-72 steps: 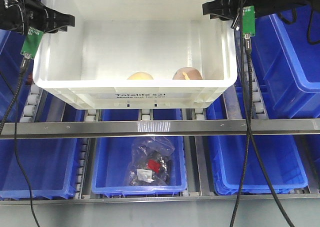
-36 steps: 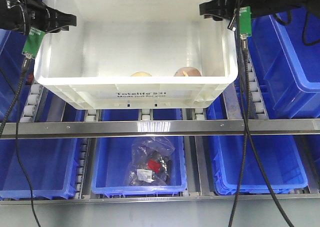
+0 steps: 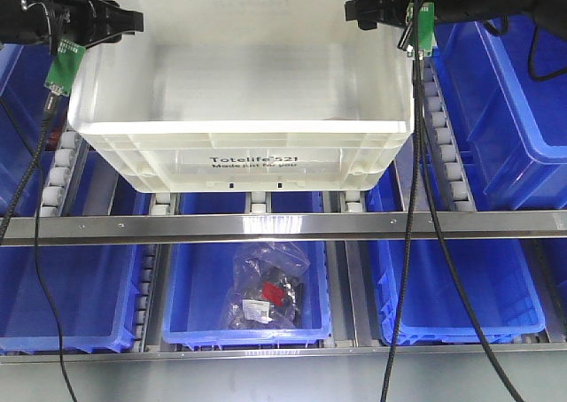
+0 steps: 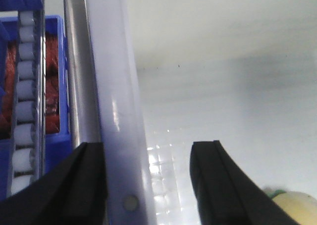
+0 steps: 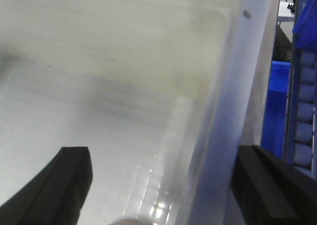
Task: Place moving items into box and shelve
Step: 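Push the crate with both grippers onto the shelf rollers, away from robot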
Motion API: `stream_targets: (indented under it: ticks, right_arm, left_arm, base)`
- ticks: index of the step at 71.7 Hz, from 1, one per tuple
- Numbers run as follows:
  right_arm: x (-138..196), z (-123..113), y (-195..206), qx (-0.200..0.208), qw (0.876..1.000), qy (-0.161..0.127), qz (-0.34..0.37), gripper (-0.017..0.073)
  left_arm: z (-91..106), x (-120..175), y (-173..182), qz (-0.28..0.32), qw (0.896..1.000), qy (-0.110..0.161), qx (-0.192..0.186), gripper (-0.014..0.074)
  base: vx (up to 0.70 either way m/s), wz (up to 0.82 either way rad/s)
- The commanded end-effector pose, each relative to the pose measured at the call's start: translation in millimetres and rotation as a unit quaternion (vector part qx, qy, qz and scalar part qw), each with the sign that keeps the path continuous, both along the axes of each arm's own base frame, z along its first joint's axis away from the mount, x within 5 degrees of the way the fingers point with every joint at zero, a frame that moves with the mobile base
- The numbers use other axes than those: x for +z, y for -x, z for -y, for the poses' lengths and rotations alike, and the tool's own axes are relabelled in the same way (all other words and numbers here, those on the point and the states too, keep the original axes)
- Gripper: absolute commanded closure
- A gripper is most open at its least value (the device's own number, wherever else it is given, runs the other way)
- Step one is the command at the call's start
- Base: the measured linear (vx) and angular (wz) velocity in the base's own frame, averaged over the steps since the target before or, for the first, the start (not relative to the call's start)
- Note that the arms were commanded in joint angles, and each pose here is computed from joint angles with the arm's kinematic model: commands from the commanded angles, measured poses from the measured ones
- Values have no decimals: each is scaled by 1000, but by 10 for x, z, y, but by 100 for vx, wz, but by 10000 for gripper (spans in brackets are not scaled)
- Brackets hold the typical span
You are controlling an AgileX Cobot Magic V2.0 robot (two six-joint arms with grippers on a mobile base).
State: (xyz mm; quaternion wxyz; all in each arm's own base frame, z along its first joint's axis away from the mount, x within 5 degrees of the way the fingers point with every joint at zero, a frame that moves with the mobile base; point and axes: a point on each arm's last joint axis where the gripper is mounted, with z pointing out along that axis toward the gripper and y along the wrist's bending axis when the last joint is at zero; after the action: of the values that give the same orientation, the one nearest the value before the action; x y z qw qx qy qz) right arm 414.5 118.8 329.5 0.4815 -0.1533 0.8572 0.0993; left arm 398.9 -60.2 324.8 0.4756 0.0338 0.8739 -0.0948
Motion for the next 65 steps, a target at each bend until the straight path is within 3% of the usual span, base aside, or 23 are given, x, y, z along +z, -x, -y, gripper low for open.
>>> stream_targets:
  ticks: [1,18,53,65]
  right_arm:
    - [510,22,72,-13,993,-27,115,-44]
    - [555,50,49,-11,988,15,156,-34]
    - [566,53,48,-12,987,16,161,-34]
    - [596,59,147,-6,992,9,123,-34]
  left_arm:
    - [24,485,75,110,994,19,8,127]
    - [0,515,60,136,990,-21,4,127]
    - [2,517,93,121,992,-16,3,127]
    - [34,455,129,74,997,17,0,127]
  base:
    - [0,0]
    - [0,0]
    - [0,0]
    - [0,0]
